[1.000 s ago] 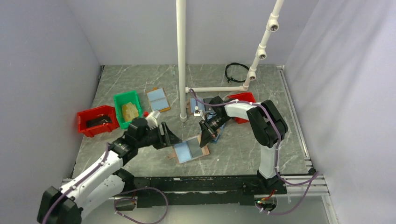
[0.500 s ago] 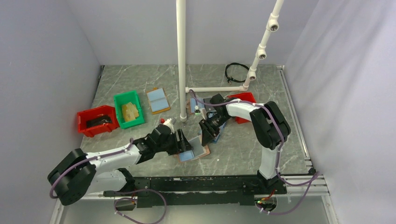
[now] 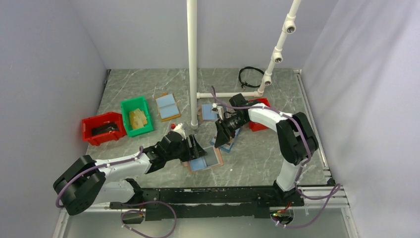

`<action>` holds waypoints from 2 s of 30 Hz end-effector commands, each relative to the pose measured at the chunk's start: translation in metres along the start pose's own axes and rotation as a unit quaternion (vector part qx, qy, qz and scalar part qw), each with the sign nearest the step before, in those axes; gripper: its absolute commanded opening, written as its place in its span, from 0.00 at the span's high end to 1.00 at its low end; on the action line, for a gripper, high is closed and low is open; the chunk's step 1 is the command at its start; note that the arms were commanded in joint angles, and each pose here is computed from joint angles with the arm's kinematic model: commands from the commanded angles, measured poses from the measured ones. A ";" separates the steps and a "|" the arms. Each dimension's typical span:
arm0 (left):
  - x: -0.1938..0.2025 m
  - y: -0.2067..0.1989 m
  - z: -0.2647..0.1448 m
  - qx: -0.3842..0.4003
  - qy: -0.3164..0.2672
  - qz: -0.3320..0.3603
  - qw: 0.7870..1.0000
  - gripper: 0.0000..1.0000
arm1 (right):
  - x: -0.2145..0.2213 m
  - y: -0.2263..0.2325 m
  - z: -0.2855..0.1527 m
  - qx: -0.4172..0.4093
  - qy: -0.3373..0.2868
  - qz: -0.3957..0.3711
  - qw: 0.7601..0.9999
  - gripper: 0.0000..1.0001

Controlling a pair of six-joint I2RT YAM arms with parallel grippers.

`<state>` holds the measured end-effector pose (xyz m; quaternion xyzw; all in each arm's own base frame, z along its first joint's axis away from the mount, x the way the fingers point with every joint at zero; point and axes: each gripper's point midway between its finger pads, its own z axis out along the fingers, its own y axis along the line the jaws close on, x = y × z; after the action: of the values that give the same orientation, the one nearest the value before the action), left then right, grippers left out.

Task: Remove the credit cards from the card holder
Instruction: Reset both arms

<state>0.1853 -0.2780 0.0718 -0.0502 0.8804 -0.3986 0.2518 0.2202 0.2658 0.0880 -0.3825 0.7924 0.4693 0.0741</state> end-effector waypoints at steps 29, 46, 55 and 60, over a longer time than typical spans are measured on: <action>-0.001 0.001 0.007 0.014 -0.022 -0.017 0.999 0.32 | 0.021 -0.024 0.045 0.026 0.032 0.108 0.993 0.61; -0.024 -0.012 -0.035 -0.008 -0.052 0.057 0.997 0.22 | -0.024 -0.002 -0.026 0.113 -0.018 -0.068 0.991 0.64; -0.077 -0.018 -0.087 -0.029 -0.114 0.095 0.988 0.06 | -0.051 0.010 -0.124 0.262 -0.122 -0.186 0.939 0.55; -0.122 -0.012 -0.125 -0.074 -0.144 0.115 0.980 0.01 | -0.055 0.020 -0.185 0.333 -0.193 -0.216 0.897 0.28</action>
<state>0.2230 -0.1935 0.1721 -0.0502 0.8583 -0.3254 0.3937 0.2765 0.1839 0.2031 -0.4091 0.7865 0.2692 0.3764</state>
